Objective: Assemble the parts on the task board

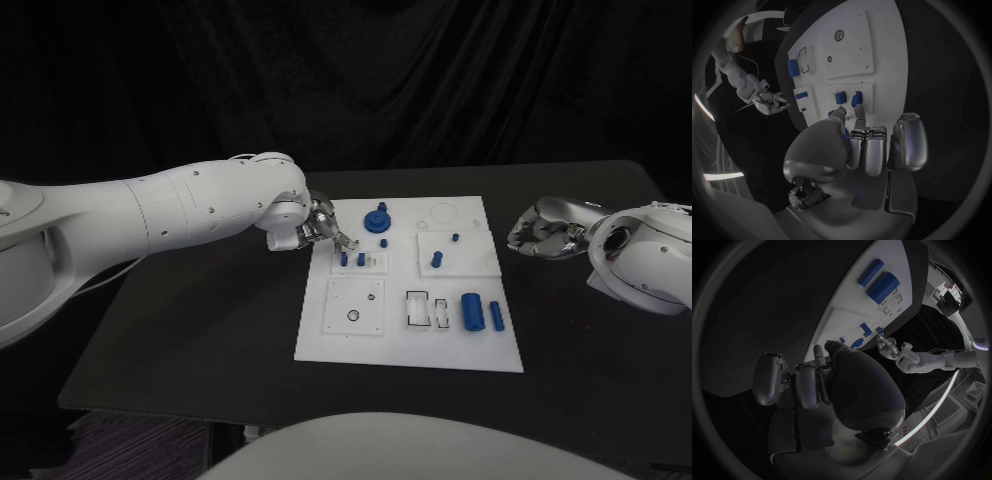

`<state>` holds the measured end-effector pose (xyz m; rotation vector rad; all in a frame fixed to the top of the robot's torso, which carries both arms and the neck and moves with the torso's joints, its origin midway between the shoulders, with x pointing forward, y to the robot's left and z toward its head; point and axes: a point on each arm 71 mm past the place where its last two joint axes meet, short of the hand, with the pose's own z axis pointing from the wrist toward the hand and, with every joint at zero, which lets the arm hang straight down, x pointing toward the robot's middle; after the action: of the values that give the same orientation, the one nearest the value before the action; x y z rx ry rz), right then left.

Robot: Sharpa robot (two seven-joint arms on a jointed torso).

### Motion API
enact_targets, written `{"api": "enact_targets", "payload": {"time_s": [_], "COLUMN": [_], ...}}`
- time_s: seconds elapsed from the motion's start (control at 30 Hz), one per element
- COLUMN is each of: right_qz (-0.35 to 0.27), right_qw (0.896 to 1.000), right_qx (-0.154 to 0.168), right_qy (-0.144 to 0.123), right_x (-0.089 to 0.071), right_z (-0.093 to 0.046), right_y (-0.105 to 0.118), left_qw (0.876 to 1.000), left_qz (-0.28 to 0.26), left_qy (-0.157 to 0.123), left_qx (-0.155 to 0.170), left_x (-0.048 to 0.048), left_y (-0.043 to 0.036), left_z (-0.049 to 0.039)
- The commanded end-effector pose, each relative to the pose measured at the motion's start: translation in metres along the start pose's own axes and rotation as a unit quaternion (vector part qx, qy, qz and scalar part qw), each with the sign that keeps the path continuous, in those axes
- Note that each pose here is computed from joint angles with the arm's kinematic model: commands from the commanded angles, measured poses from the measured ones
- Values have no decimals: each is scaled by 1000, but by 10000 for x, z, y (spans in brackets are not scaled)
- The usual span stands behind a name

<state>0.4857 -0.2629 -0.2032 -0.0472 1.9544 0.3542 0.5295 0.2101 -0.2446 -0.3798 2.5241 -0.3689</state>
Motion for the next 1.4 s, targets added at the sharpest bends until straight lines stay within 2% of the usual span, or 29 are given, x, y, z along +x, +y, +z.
{"api": "enact_targets", "payload": {"time_s": [0.03,1.03,1.4], "right_qz": [-2,-4,-5], "right_qw": [1000,1000,1000], "right_qx": [6,8,10], "right_qy": [2,9,12], "right_x": [0,10,15], "right_z": [1,1,3], "right_y": [-1,1,-2], "left_qw": [1000,999,1000], "left_qz": [0,3,2], "left_qy": [12,31,31], "left_qx": [0,-8,4], "left_x": [31,145,177], "left_y": [-7,32,13], "left_z": [10,90,95]}}
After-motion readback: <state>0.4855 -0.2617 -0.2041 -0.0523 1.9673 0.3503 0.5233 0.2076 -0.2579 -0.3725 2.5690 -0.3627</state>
